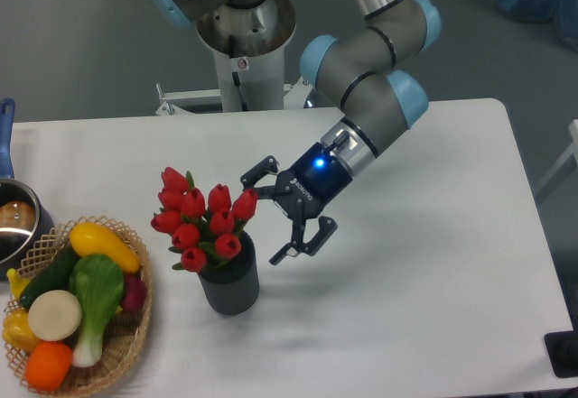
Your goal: Insert the flowers into the vase
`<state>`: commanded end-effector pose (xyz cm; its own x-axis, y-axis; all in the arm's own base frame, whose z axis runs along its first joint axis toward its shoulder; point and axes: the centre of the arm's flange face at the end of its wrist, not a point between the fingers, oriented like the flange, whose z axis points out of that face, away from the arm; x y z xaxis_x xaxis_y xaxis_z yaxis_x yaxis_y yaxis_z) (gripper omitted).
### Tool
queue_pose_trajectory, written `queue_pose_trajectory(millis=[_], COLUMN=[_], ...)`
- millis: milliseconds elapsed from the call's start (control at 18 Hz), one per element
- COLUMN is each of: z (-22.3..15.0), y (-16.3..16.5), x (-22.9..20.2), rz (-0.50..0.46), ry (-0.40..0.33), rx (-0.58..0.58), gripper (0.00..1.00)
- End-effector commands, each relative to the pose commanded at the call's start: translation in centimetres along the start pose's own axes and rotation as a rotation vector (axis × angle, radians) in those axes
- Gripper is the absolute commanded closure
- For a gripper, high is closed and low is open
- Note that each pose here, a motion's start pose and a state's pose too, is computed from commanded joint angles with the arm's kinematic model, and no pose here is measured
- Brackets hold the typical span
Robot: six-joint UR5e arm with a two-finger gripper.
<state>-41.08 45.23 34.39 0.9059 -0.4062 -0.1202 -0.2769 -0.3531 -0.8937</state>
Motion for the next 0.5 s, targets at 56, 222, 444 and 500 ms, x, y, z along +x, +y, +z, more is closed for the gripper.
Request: queue_pose_trajectory(millis=[56,222,444,500], z=[-1.0,-4.2,-10.8,-13.8], y=[-0.7,-2.7,-2.7,-2.6], x=[-1.1,-3.6,-5.2,-5.8], rz=[0.029,0.082,0.086,0.080], ry=[-0.028,-0.107,-0.234,-0.290], rx=[-0.048,-0.170,-0.299,-0.361], gripper=[0.00,0.00,0.00,0.00])
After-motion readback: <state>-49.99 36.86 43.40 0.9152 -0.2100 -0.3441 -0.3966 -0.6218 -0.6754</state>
